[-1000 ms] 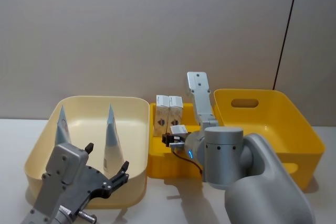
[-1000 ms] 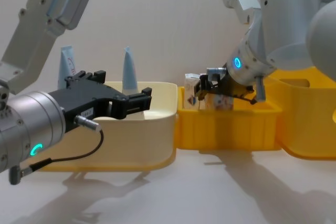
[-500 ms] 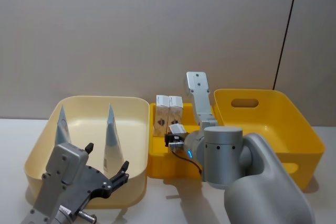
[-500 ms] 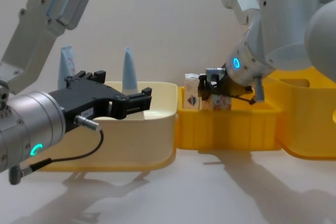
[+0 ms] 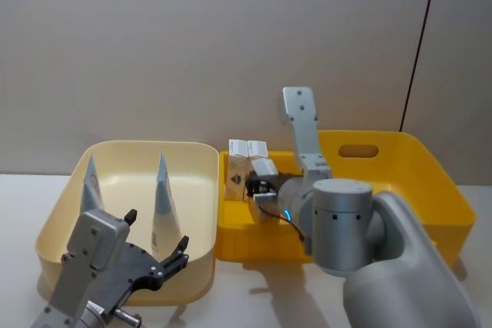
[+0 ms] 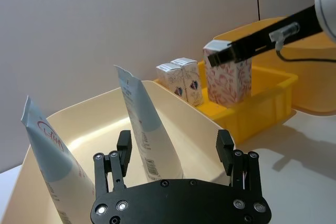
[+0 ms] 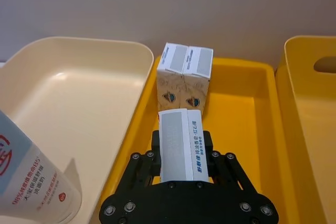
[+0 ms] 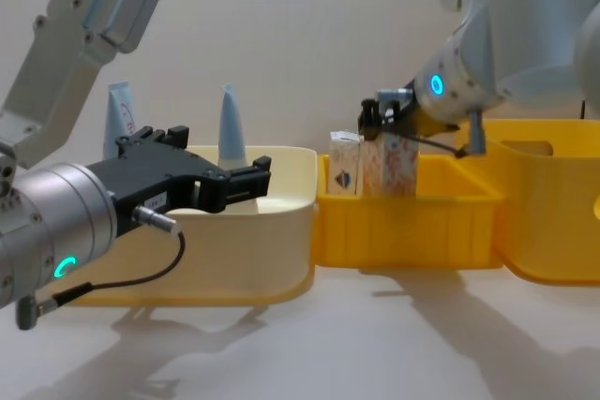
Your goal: Bimanual collaborative sorting of washing and personal care products
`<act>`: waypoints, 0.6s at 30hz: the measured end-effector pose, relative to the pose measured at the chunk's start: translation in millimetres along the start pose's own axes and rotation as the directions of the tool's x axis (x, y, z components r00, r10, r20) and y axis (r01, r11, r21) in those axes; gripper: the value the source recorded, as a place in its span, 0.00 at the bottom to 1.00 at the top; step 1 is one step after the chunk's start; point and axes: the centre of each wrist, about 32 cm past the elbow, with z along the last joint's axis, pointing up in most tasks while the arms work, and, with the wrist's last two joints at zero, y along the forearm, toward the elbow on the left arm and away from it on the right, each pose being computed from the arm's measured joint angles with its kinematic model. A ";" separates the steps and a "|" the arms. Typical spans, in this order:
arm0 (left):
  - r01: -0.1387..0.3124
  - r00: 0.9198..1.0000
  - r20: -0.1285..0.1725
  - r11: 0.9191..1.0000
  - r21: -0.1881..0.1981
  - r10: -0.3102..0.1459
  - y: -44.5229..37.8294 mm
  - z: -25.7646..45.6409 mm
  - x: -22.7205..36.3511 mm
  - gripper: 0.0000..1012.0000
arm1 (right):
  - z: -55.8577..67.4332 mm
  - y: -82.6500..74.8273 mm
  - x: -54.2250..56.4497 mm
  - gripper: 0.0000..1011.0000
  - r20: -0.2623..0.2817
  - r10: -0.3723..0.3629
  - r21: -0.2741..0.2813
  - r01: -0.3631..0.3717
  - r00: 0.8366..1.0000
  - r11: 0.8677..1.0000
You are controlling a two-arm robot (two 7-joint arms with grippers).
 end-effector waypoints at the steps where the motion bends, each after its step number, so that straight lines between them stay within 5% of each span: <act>1: 0.000 1.000 0.000 1.000 0.000 0.000 0.0 0.0 0.0 0.99 | 0.6 -1.1 0.5 0.40 0.001 0.001 0.008 -0.001 1.000 1.000; 11: 0.000 1.000 0.000 1.000 0.000 0.000 0.0 0.0 0.0 0.99 | 13.9 -19.5 11.1 0.40 0.012 0.007 0.145 -0.008 1.000 0.989; 18: 0.000 1.000 0.000 1.000 0.000 0.000 0.0 0.0 0.0 0.99 | 26.8 -35.6 27.0 0.40 0.016 -0.011 0.260 0.006 1.000 0.966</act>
